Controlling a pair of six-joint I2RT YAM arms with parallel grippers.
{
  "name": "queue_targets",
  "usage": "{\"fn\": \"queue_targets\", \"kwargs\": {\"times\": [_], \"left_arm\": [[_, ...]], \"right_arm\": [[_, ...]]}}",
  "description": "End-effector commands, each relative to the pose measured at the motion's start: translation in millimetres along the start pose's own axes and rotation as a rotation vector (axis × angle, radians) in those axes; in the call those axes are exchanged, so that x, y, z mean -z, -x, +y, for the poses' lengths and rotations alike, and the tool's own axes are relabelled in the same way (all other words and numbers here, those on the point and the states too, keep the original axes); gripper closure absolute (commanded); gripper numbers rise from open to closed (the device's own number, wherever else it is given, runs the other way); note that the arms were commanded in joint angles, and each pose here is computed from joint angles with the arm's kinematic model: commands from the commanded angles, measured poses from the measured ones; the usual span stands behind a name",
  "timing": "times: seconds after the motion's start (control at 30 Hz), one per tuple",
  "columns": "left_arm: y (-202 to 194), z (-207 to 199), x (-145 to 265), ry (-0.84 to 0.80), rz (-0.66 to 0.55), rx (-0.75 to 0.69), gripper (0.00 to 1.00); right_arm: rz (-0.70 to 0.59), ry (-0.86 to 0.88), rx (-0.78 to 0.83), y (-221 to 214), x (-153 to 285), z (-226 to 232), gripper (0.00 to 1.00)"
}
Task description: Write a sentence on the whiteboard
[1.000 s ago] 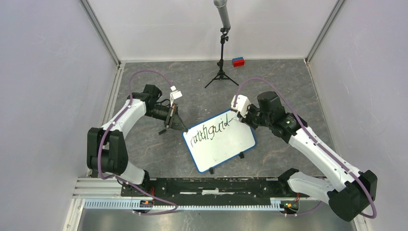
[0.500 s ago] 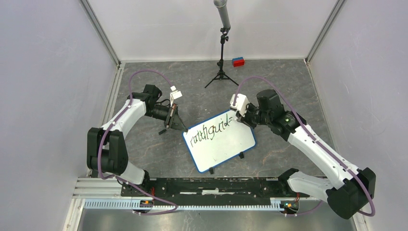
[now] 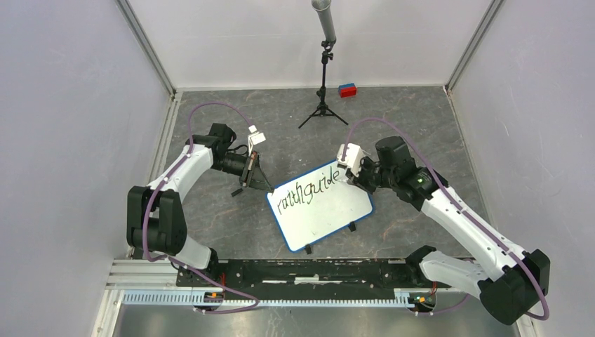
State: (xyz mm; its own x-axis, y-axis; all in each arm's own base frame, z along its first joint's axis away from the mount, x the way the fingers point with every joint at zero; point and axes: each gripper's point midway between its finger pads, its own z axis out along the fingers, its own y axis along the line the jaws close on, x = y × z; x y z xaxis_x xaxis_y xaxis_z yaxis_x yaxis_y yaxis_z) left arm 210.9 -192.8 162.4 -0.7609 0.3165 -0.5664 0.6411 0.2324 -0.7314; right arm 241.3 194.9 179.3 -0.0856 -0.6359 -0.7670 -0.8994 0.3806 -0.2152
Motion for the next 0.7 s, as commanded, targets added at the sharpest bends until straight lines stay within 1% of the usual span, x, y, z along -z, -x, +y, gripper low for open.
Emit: {"fn": "queue_targets", "kwargs": {"times": [0.0,0.23,0.43,0.67], "left_arm": [[-10,3,-5,-0.001,0.037,-0.037,0.98],[-11,3,-5,0.002,0.038,-0.038,0.98],[-11,2,-4,0.002,0.037,-0.039,0.98],[-10,1,-4,0.001,0.036,-0.042,0.98]], "right_arm": [[0.026,-0.05,0.02,-6,7,-7,1.0],[0.043,-0.092,0.035,-3,11,-18,1.0],[-0.006,-0.106,0.041,14,22,-23,1.0],[-0.045,-0.104,-0.012,14,25,-32,1.0]]}}
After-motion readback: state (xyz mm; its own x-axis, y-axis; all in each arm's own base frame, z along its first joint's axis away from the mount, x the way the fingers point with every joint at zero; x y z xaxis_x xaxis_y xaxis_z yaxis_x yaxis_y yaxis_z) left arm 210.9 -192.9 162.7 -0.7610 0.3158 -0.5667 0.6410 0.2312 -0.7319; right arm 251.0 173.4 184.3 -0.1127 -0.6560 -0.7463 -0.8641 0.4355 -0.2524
